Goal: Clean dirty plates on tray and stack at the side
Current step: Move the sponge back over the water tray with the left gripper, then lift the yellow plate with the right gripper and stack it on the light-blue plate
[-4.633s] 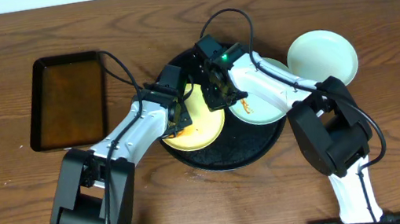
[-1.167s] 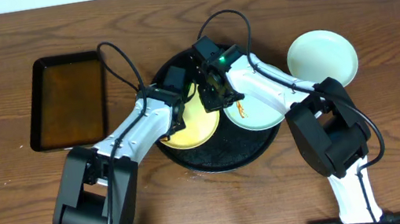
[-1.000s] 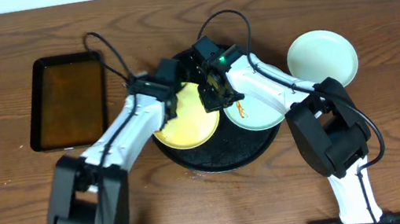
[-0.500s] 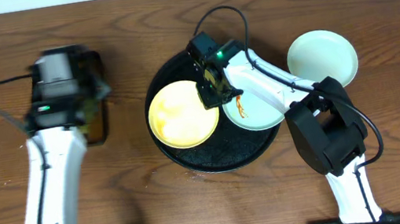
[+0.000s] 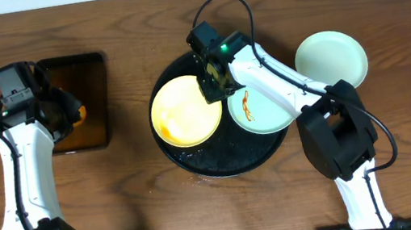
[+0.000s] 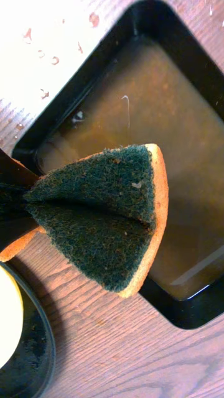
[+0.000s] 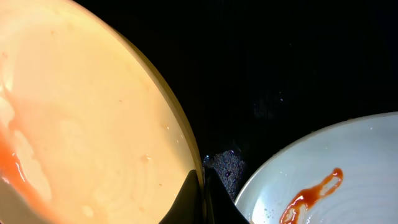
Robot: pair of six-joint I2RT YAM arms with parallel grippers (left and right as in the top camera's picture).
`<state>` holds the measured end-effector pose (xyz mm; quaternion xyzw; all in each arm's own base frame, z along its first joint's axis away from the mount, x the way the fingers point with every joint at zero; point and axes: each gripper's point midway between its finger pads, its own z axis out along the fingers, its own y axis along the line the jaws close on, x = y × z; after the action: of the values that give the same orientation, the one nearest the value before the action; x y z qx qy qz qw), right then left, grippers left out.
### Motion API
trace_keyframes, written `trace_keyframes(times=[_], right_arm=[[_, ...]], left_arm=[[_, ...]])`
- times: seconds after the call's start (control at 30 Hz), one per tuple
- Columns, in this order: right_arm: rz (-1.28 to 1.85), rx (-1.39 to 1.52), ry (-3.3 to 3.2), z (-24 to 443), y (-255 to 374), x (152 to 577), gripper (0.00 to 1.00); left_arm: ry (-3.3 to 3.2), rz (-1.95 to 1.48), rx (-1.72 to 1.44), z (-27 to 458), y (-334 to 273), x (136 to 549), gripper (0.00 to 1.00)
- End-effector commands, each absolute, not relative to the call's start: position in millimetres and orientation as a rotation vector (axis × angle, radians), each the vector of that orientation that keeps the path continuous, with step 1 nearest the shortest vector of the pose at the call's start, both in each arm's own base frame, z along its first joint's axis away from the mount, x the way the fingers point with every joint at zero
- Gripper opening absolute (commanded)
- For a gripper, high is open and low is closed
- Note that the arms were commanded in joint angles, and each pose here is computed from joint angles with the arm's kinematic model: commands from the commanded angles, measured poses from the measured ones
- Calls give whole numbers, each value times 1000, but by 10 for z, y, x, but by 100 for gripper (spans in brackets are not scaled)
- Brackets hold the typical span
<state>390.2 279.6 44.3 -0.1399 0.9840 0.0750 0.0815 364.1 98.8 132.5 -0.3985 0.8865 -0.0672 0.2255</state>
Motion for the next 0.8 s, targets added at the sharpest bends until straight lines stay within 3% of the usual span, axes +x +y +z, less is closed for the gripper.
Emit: trace_keyframes(times=[0.0,0.33,0.77], right_arm=[[174,-464,2891,525,2873,3935,1],[-120,-479,2649,1350,2670,4183,1],[-665,-582,2169,2432,2635,4098,1]], left_arm=[[2470,-191,-1061,1259,995,3691,8],[2529,-182,-1065,1049,995,3694,8],[2533,-181,-1067,1036,994,3690,8]])
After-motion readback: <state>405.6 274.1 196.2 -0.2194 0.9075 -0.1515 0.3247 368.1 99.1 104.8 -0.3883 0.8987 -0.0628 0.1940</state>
